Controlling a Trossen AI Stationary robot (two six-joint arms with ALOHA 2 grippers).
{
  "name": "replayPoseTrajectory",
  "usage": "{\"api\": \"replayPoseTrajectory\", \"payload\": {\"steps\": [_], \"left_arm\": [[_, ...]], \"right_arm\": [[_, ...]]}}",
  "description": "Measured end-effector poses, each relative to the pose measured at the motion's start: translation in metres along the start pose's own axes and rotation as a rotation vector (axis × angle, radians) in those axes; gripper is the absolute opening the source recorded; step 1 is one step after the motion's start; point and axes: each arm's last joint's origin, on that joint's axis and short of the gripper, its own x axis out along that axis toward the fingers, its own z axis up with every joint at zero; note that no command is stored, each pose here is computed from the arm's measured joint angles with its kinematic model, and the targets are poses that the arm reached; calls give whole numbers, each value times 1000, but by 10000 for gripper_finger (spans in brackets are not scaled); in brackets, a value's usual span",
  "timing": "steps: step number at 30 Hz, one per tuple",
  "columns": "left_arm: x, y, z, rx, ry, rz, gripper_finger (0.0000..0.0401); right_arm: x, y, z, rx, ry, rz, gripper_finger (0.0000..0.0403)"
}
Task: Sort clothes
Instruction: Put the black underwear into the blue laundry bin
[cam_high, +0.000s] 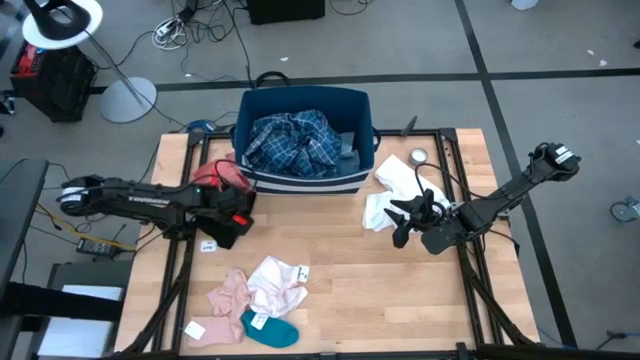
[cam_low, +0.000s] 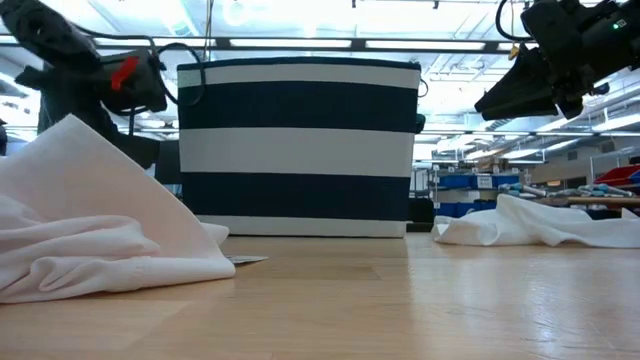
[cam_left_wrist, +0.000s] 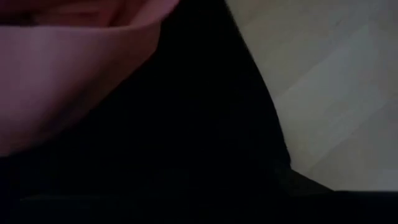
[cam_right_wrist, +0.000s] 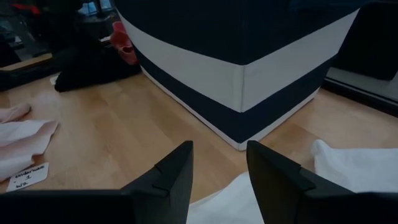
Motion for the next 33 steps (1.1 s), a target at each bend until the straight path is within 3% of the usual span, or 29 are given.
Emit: {"api": "replayPoseTrajectory", "payload": {"steps": [3,7,9,25,33], "left_arm": [[2,1,-2,-22,-5,-19,95],[-7,-4,3,14,51,-52,24],[-16,-9,9,34,77,-80,10],[-116,-48,51,169,-46,-151,1],[-178,-61,70,227,-219,-226,0]], "right_arm": [[0,0,0,-3,0,0,151],[0,0,0,-3,0,-1,151],[1,0,0,-1,-1,-4,151],[1,-1,0,-8,2,-8,151],[1,-1,0,-4,1,-7,151]]}}
